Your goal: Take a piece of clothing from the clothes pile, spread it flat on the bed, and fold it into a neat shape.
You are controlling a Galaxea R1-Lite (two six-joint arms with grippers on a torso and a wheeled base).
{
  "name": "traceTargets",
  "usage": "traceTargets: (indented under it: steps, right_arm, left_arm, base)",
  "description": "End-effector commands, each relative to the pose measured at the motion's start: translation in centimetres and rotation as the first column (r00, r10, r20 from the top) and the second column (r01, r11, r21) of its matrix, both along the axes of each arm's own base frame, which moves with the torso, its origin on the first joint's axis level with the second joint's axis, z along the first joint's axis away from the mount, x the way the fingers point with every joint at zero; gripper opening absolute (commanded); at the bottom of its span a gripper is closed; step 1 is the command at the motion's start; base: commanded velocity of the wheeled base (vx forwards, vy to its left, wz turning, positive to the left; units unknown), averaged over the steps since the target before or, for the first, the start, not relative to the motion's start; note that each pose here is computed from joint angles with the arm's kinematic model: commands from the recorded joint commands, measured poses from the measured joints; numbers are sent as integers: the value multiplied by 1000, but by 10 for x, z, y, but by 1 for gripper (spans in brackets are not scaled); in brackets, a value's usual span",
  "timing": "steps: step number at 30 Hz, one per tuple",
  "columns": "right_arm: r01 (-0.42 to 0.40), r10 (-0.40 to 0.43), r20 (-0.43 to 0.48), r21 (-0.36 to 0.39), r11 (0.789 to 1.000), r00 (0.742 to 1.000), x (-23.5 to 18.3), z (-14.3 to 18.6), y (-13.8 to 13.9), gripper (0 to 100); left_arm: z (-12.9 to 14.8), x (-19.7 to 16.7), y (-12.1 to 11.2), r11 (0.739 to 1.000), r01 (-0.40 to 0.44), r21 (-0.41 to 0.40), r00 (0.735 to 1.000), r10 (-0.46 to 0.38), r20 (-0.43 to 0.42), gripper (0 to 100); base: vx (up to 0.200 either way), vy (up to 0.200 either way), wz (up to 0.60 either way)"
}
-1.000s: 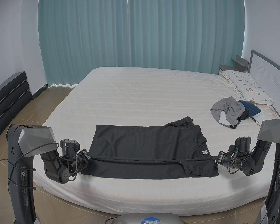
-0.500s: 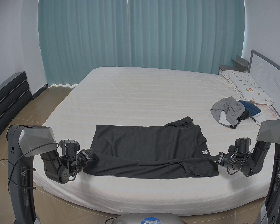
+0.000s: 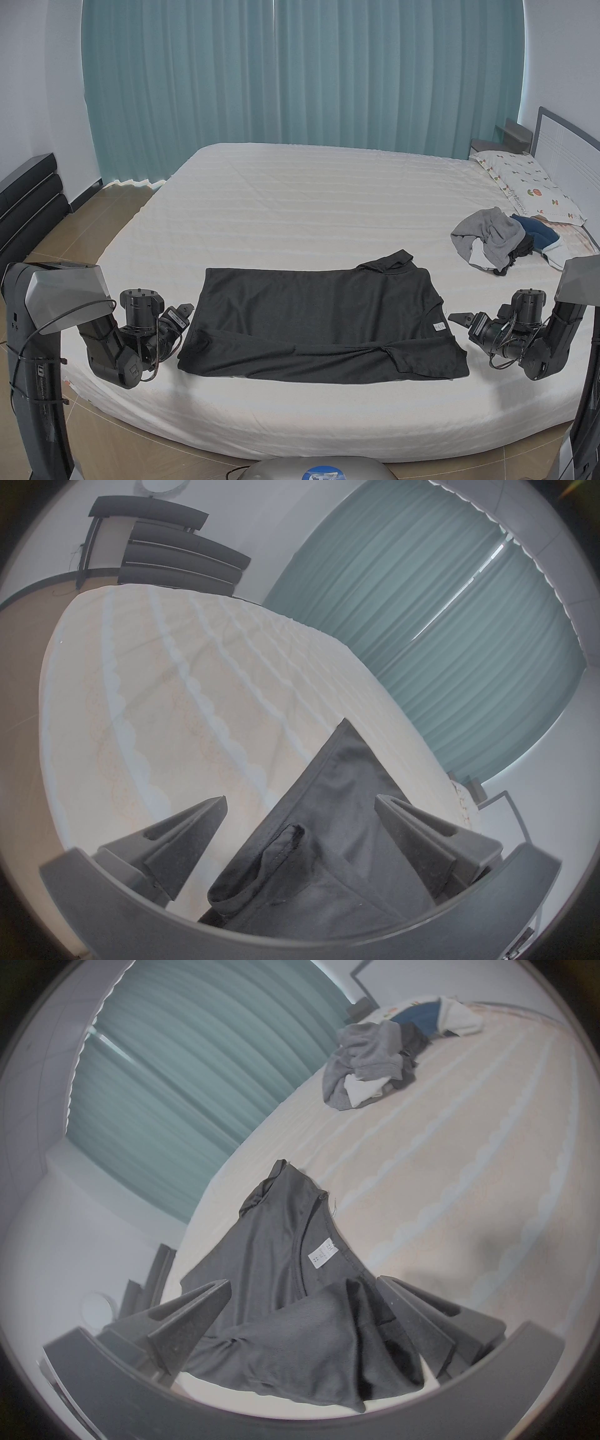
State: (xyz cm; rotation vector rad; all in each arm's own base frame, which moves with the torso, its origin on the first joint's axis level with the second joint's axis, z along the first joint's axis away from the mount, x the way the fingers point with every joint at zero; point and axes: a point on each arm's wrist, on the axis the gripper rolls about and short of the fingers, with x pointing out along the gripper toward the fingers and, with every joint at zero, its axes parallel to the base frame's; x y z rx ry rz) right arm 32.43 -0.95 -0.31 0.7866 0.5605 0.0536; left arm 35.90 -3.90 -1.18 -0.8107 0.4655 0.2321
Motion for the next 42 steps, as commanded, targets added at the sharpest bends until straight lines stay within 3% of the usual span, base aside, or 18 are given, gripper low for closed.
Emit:
traceTargets:
  steps: [1, 7, 13, 24, 32, 42]
  right_arm:
    - [34, -33, -6, 110, 993, 999, -4, 7, -2, 100]
    - [28, -21, -35, 198, 980, 999, -5, 6, -1, 100]
    - [4, 11, -68, 220, 975, 998, -10, -1, 1, 100]
    - [-8, 28, -86, 228, 974, 996, -14, -3, 3, 100]
    - [-3, 25, -95, 224, 975, 995, -14, -8, 2, 100]
    - [-5, 28, -98, 223, 975, 995, -14, -10, 3, 100]
  left_arm:
    - [16, -7, 2, 999, 15, -33, 1000, -15, 20, 100]
    - [27, -5, 5, 994, 83, -71, 996, -84, -10, 100]
    - [36, 1, 7, 974, 198, -109, 980, -199, -1, 100]
    - [25, -1, 4, 973, 201, -113, 978, -207, -39, 100]
    - [14, -1, -1, 962, 271, -31, 960, -273, -68, 100]
    - [-10, -3, -18, 924, 379, 48, 919, -370, -134, 100]
  base:
    - [0, 0, 0]
    - [0, 0, 0]
    - [0, 0, 0]
    - [36, 0, 0]
    - [25, 0, 0]
    - [0, 0, 0]
